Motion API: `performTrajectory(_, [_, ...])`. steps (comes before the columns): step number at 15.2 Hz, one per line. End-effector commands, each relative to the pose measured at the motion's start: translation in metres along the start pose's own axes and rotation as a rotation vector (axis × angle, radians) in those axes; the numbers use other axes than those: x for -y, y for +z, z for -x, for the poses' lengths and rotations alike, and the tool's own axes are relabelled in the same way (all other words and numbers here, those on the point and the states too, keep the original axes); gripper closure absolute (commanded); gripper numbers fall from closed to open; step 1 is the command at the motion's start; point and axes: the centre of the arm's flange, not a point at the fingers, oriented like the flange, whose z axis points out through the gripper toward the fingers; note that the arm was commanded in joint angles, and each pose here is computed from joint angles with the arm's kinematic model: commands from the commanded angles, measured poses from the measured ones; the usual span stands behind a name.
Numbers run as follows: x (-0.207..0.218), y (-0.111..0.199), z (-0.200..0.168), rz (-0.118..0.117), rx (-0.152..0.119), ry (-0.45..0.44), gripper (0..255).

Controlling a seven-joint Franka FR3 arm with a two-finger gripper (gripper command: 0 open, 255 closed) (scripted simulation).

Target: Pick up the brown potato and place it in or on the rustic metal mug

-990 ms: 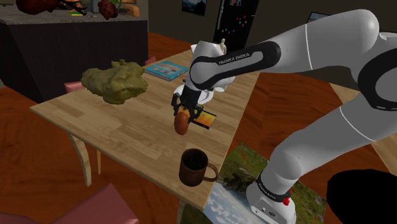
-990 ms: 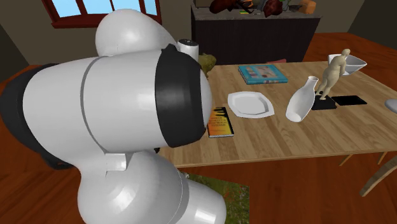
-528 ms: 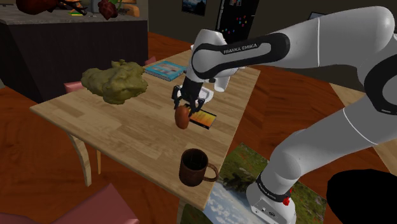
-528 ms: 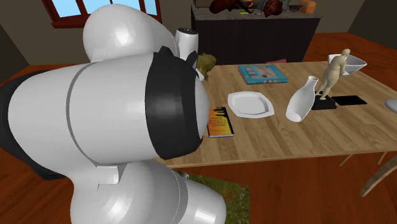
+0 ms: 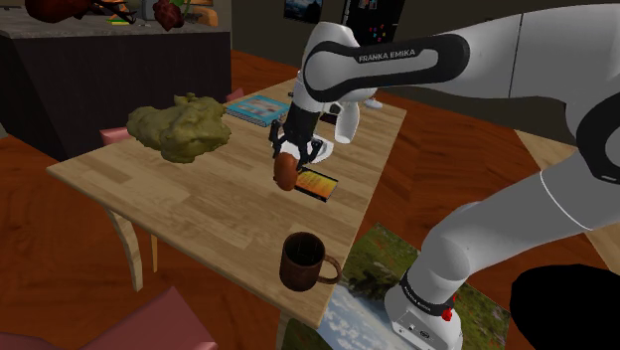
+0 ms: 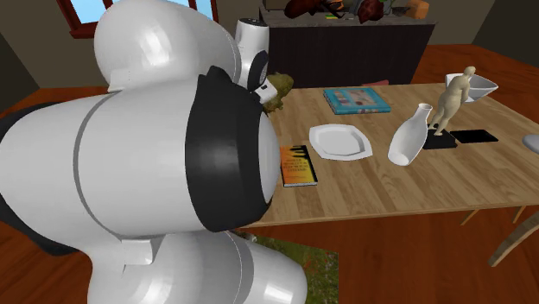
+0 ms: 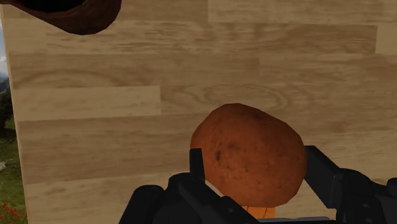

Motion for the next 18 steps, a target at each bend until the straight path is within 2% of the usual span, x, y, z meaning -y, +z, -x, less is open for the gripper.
performTrajectory(1, [0.001,-0.011,0.001,0.000,0.000,0.000,255])
performTrajectory(3, [0.002,-0.019,0.002,0.000,0.000,0.000,255])
performTrajectory(18, [-0.155,-0.040,0.121,0.000,0.000,0.000,255])
